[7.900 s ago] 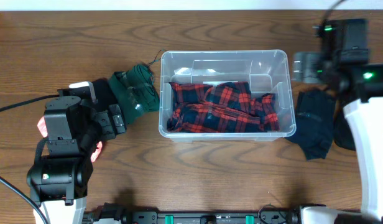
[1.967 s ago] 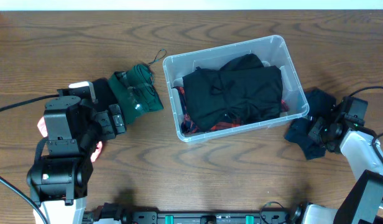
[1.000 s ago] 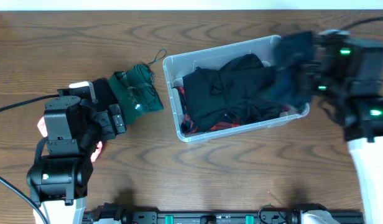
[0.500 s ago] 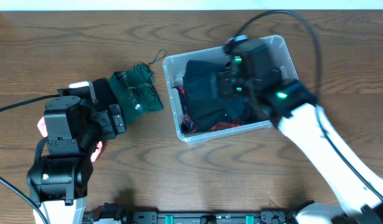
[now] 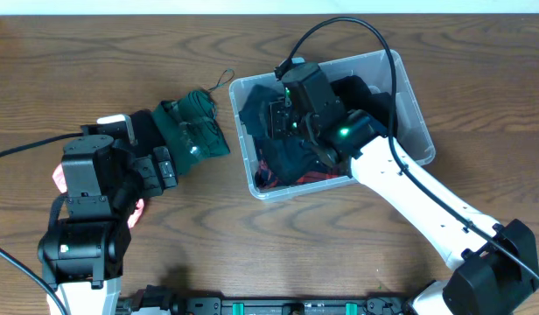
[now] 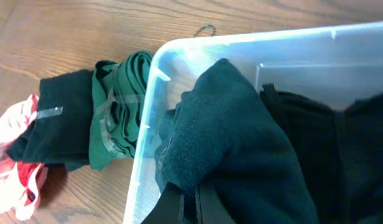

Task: Pack container
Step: 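Lower the navy garment into the bin and press it down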

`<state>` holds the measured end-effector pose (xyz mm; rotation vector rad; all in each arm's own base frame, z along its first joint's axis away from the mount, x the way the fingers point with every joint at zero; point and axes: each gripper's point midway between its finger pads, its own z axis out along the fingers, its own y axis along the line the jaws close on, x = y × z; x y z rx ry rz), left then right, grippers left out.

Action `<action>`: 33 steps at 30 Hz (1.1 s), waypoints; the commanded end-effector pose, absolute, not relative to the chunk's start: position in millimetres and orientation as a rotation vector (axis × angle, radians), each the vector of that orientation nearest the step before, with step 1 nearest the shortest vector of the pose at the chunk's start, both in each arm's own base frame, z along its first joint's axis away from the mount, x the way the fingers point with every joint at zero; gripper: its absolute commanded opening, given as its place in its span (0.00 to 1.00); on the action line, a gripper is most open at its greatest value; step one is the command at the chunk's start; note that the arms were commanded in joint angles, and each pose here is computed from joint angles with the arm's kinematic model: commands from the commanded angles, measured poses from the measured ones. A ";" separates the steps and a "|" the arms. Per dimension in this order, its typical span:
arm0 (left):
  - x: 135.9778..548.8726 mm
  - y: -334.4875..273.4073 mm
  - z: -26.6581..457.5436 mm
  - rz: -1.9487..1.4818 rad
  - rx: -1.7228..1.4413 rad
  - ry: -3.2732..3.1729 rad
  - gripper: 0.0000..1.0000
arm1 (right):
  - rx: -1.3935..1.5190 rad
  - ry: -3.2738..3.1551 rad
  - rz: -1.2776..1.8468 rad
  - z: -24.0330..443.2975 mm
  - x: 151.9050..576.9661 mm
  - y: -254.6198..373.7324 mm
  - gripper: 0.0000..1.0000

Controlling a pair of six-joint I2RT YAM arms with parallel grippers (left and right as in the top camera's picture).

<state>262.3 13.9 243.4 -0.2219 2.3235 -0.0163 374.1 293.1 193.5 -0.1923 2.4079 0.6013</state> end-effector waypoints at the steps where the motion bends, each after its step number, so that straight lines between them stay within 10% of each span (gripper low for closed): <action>1: 263.7 13.2 251.1 -0.023 -0.227 2.304 0.98 | -0.076 2.381 0.619 208.1 376.9 293.9 0.01; 20: 262.5 13.2 249.8 -0.022 -0.227 2.312 0.98 | 0.361 2.477 0.621 187.8 363.1 282.5 0.02; 29: 262.5 13.2 249.9 -0.022 -0.227 2.311 0.98 | 0.121 2.571 0.395 167.0 346.6 264.1 0.58; 33: 262.5 13.2 249.8 -0.022 -0.227 2.312 0.98 | -0.120 2.427 0.397 193.9 363.7 274.9 0.58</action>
